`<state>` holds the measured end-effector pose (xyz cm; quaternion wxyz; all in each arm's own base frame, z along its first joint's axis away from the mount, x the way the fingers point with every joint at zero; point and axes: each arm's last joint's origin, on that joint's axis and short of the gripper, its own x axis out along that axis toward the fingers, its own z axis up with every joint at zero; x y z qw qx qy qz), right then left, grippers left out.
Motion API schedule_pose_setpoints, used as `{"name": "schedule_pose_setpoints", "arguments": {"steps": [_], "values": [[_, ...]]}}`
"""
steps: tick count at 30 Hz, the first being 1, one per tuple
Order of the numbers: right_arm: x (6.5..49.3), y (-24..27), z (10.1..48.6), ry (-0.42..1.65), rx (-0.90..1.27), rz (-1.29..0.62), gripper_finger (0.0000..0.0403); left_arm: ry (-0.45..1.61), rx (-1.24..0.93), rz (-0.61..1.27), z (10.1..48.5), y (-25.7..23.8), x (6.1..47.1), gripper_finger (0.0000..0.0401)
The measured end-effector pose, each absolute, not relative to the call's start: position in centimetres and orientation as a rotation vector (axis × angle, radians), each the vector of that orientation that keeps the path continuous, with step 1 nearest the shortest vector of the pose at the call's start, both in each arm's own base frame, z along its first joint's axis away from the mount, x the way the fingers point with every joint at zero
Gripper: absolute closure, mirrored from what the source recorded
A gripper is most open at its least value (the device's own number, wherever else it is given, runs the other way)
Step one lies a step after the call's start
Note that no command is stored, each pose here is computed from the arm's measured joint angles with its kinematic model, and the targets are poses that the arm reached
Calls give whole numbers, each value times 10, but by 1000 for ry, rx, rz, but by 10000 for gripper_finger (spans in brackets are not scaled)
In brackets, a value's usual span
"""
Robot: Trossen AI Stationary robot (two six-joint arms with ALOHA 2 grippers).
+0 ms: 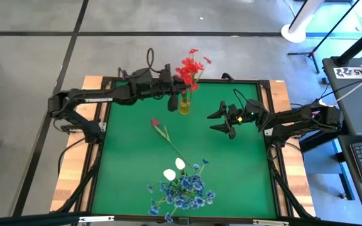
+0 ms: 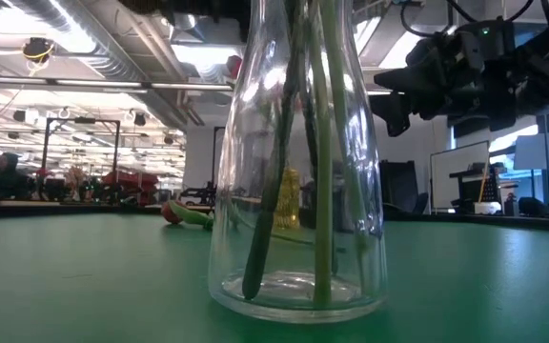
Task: Sort flowers into vase by color
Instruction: Put the red flowers into the yellow vase
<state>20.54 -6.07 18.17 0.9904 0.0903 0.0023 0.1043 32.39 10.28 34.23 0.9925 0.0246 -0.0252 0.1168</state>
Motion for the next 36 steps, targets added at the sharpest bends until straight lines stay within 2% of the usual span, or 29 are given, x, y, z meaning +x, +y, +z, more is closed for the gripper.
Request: {"name": "schedule_pose_setpoints", "arguments": {"steps": [7, 13, 16, 23, 30, 36], "values": [[205, -61, 182, 2, 194, 205, 155, -30, 46, 247, 322, 120, 337, 395], [205, -61, 182, 5, 189, 201, 155, -31, 94, 308, 334, 111, 315, 395], [205, -61, 182, 5, 176, 201, 155, -52, 83, 332, 321, 107, 299, 396], [205, -61, 182, 5, 174, 196, 155, -298, 73, 329, 293, 100, 278, 396], [206, -64, 181, 1, 174, 91, 155, -213, 80, 335, 277, 103, 284, 396], [206, -65, 181, -1, 174, 76, 155, -142, 113, 362, 265, 105, 290, 396]]}}
